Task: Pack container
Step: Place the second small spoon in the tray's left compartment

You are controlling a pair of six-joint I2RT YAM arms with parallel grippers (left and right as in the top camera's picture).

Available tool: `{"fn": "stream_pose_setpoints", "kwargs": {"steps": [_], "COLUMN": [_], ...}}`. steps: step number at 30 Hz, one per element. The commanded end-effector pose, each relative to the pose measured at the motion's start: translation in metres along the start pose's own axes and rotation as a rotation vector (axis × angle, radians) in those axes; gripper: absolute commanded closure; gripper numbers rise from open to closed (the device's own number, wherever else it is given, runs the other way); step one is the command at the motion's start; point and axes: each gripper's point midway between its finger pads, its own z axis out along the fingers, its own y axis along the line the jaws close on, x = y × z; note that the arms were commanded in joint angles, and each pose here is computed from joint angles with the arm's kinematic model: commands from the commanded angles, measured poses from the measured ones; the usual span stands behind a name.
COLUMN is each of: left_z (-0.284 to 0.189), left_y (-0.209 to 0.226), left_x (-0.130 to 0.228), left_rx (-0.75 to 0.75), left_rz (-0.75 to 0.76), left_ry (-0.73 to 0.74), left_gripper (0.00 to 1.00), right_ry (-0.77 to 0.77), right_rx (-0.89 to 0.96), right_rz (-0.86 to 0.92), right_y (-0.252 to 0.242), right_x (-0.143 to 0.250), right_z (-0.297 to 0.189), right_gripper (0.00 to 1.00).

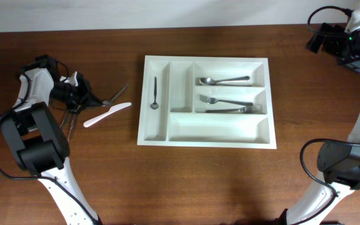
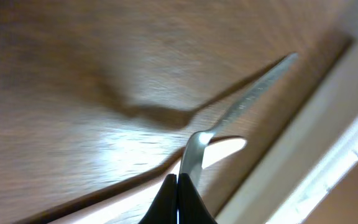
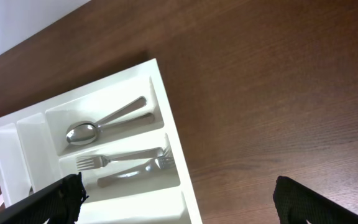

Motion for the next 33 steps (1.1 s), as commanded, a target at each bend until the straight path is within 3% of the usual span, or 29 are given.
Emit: {"fn": "stream_pose_setpoints", "kwargs": {"steps": [1,12,21,29,33], "left_z": [-0.007,-0.076,-0.087,-0.058,-0.046], "left_y": [-0.028,-0.086,-0.128,-0.148,-0.162], "left_x": [-0.005,-0.02,0.02,0.036,0.041], "left_rx": [0.116,0.17,0.181,0.07,0.047], "left_rz": [0.079,0.272,0.163,-0.062,-0.077], "left_ry": [-0.011,-0.188,-0.135,-0.119,-0.133], "left_gripper": [0.98,0.98,0.98,0.98,0.98], "right_ry": [0.009,0.008,0.008,0.009,0.008], "right_rx": [0.011,0.011,0.011,0.01,0.01], "right_rz": [-0.003,-0.003,-0.002,-0.002,-0.002], "right_y": [0.0,0.0,0.0,0.0,0.0], "right_x": [0.001,0.001,0.001,0.001,0.001], "right_z": [0.004,0.004,0.004,0.004,0.004], "right_gripper": [0.01,0.01,0.01,0.01,0.01]}}
